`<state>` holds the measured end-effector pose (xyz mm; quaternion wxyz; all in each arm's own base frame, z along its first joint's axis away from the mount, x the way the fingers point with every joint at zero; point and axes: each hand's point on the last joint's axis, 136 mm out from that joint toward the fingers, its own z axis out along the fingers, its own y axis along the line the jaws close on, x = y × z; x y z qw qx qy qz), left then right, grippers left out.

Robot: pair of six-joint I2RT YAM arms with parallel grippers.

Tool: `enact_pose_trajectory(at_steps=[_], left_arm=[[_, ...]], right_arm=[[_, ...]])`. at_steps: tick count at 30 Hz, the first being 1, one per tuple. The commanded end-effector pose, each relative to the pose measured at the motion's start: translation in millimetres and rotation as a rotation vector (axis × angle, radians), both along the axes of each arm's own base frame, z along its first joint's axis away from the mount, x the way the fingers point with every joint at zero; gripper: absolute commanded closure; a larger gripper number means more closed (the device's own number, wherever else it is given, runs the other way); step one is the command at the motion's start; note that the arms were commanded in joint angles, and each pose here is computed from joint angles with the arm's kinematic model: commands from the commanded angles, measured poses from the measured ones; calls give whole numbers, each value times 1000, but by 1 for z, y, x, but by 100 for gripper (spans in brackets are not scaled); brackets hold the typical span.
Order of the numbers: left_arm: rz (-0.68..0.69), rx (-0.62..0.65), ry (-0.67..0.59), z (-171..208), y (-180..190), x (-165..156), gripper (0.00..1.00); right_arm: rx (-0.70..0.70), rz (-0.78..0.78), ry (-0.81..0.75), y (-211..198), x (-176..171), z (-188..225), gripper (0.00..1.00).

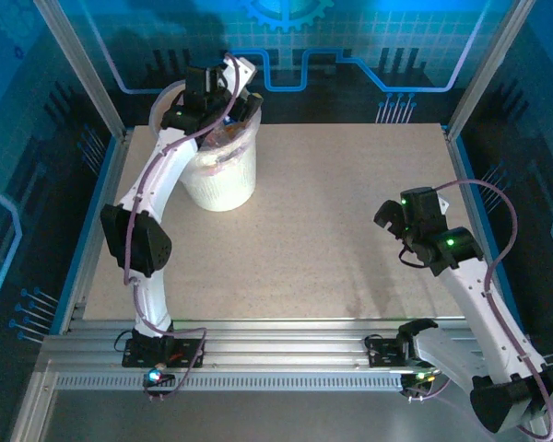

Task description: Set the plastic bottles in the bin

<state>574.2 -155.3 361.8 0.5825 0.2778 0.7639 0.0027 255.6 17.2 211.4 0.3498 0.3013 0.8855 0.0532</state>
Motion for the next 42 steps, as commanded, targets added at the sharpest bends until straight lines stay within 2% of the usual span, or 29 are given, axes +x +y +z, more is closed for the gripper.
enact_pose_trajectory(at_steps=[1, 11, 15, 26, 32, 34, 38, 42], left_arm=[[52, 71, -23, 4, 14, -6, 22], [83, 41, -62, 16, 28, -15, 24], [49, -8, -65, 23, 21, -22, 21], [0, -237, -166, 112, 11, -50, 12], [67, -337, -212, 149, 30, -89, 1], [108, -369, -246, 159, 42, -108, 1], [192, -420, -309, 163, 68, -150, 1], [310, -459, -337, 148, 100, -197, 1]], right_arm=[[6, -7, 3, -2, -3, -2, 0], [11, -10, 3, -2, -4, -3, 0], [16, -9, -4, -1, -2, -3, 0], [11, 0, -2, 0, 0, 0, 0], [-8, 8, -19, -2, 0, 4, 0], [-16, 12, -28, -3, 0, 6, 0], [-35, 18, -40, -6, -1, 6, 0], [-69, 21, -44, -11, -4, 5, 0]])
